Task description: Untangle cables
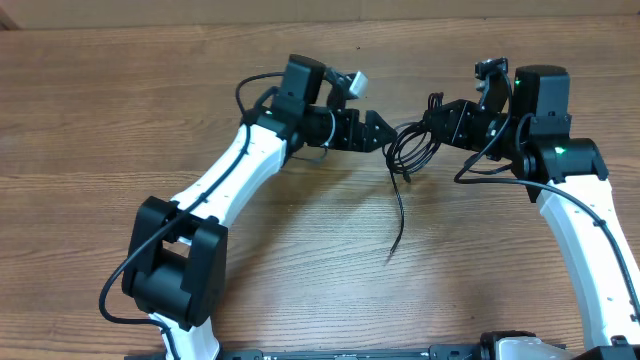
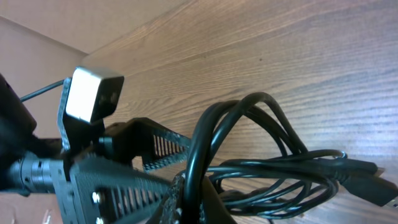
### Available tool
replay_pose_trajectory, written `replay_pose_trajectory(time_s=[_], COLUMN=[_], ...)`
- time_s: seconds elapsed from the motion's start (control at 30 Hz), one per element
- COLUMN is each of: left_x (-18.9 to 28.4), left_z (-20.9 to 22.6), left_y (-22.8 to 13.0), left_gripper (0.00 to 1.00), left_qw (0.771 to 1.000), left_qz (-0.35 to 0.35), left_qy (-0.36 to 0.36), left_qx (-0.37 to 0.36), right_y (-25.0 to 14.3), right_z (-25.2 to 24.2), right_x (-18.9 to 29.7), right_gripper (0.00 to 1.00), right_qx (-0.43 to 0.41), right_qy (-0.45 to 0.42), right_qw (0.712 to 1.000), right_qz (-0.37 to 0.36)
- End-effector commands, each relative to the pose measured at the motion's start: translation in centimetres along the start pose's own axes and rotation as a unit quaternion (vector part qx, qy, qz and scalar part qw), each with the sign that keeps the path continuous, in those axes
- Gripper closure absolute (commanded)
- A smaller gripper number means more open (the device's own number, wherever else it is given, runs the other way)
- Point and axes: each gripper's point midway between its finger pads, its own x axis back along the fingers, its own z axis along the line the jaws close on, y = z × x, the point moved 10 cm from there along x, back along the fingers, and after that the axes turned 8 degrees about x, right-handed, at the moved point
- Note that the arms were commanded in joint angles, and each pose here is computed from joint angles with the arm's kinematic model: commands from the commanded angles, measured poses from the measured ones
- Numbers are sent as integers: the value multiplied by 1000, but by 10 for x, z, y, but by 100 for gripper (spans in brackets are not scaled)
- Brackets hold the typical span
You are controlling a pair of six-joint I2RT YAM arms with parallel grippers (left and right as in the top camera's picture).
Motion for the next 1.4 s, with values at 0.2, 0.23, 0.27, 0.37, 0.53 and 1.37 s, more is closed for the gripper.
replay_pose_trajectory(time_s=[0.2, 0.23, 0.27, 0.37, 0.53, 1.37], left_x=[-28, -30, -31, -31, -31, -15], left_z=[-28, -28, -27, -23, -21, 2], left_y=[-22, -24, -26, -29, -32, -17], left_gripper=[42, 47, 53, 56, 57, 96], left_qw=[996, 996, 996, 995, 995, 987], left_qz=[20, 21, 22, 26, 33, -25], left_qy=[26, 37, 50, 72, 77, 161], left_qx=[-80, -78, -74, -66, -59, 4], right_y=[11, 11, 11, 11, 12, -21], right_z=[5, 4, 4, 2, -3, -31], right_x=[20, 21, 22, 24, 29, 37], right_gripper=[96, 96, 96, 96, 96, 96], right_qx=[-20, -22, -24, -28, -40, -53], right_qy=[21, 24, 31, 45, 55, -81], right_qw=[999, 999, 999, 998, 998, 993], right_qz=[-23, -22, -21, -20, -19, 67])
